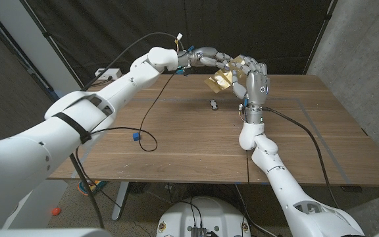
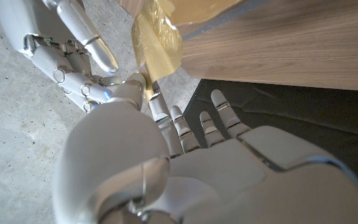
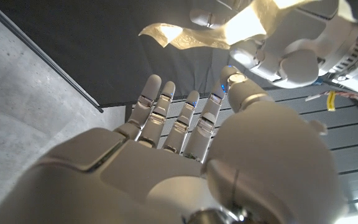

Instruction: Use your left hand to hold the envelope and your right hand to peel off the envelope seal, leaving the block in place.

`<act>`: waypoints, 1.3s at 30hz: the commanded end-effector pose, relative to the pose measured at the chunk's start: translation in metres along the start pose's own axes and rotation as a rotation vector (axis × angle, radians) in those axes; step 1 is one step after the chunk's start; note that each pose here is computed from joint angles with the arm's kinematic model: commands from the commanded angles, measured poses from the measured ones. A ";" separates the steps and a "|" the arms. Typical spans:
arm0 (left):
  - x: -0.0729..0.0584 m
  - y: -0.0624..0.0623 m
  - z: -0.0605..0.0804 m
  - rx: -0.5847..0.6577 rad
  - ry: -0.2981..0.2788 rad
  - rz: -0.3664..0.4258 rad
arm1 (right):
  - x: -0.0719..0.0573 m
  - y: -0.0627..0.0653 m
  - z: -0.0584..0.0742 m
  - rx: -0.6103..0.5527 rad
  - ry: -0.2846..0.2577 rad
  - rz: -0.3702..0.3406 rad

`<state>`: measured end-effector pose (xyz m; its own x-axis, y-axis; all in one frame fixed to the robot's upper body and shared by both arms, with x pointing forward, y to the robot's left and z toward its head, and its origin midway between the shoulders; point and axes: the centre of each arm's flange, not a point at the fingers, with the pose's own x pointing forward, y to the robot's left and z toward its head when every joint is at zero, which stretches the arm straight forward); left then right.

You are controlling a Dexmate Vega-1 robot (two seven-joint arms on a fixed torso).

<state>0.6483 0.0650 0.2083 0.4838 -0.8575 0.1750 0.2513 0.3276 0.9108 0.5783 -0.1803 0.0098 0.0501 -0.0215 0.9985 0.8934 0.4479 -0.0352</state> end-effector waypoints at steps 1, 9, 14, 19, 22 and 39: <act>-0.001 0.002 0.000 0.000 -0.004 -0.013 | 0.006 0.006 -0.008 -0.179 -0.059 0.032; -0.003 0.002 0.000 -0.015 -0.008 -0.002 | 0.008 0.002 -0.016 -0.230 -0.048 0.024; -0.002 0.003 -0.001 -0.021 -0.009 0.002 | 0.007 -0.003 -0.021 -0.267 -0.042 0.017; 0.000 0.005 -0.003 -0.030 -0.005 0.005 | 0.002 -0.007 -0.026 -0.287 -0.037 0.021; 0.002 0.006 -0.005 -0.037 -0.002 0.003 | 0.000 -0.008 -0.028 -0.293 -0.050 0.027; 0.013 0.014 0.017 0.169 0.072 -0.051 | 0.003 -0.017 -0.030 -0.258 -0.143 0.035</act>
<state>0.6515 0.0614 0.2200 0.5132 -0.8452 0.1490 0.2079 0.2908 0.9339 0.5786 -0.2121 0.0105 0.0456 0.0816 0.9956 0.9809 0.1849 -0.0601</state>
